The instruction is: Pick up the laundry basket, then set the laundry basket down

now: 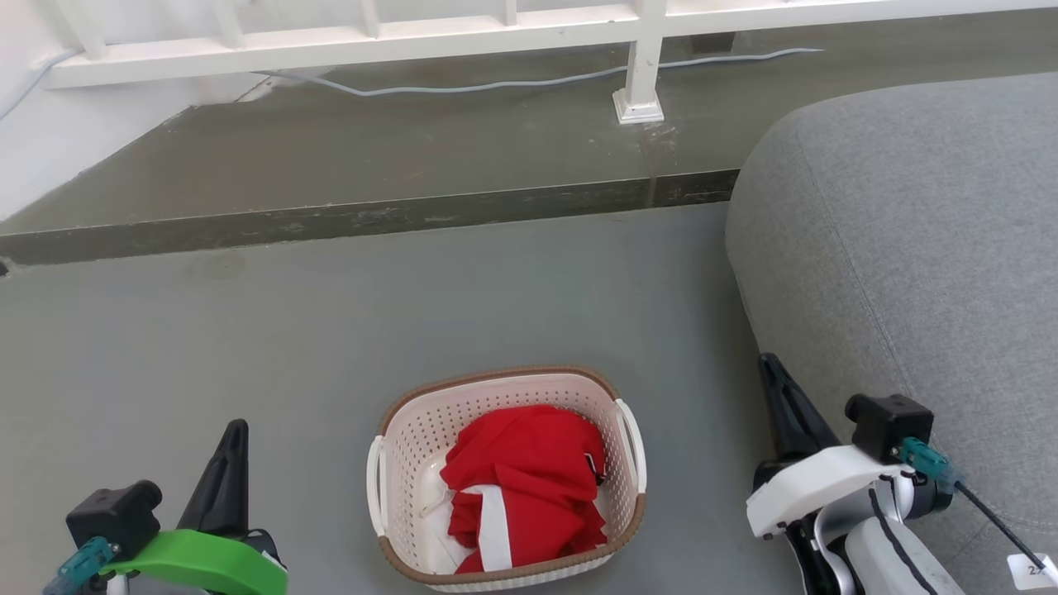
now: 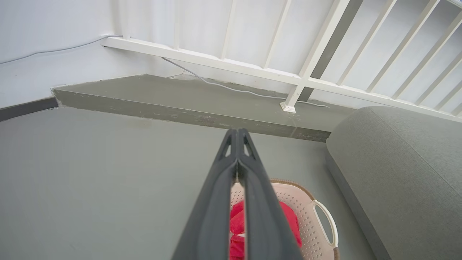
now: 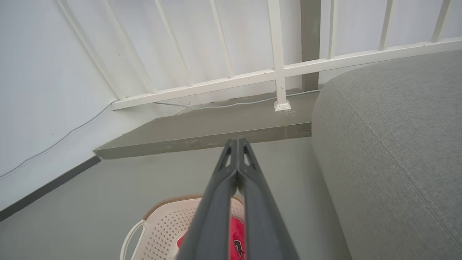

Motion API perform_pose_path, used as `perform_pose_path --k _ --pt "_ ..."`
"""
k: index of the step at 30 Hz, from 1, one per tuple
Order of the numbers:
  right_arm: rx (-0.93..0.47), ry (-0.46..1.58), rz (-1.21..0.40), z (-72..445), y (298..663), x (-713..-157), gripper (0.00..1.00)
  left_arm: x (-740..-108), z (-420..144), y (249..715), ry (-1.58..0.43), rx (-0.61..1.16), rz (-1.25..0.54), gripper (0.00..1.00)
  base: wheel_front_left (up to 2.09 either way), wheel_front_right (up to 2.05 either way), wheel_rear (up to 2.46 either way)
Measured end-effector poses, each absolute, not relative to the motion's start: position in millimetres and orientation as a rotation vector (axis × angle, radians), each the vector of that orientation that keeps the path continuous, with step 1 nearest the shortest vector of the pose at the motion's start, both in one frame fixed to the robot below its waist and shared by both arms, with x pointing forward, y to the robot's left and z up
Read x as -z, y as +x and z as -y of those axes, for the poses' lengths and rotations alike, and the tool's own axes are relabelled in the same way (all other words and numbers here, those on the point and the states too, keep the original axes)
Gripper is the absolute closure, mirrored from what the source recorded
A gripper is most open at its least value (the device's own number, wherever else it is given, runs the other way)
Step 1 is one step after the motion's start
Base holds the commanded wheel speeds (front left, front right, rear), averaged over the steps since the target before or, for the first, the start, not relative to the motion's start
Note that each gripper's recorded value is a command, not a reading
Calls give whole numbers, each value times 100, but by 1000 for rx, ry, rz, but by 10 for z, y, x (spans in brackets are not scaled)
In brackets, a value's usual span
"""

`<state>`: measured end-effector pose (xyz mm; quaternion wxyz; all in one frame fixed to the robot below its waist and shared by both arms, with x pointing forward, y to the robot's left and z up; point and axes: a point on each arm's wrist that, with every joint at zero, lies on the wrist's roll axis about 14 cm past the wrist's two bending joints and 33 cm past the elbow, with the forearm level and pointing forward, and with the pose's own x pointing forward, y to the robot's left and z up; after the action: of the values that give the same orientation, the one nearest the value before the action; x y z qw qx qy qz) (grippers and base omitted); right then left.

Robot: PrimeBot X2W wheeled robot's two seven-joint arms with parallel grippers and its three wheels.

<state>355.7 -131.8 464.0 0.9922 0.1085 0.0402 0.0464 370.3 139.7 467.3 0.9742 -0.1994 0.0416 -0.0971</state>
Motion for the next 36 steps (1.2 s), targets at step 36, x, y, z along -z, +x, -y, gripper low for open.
perform_pose_path --k 36 --pt "39 736 -139 1614 3645 -4626 100 -4582 -1666 3664 -825 29 -155 100 0 0 0"
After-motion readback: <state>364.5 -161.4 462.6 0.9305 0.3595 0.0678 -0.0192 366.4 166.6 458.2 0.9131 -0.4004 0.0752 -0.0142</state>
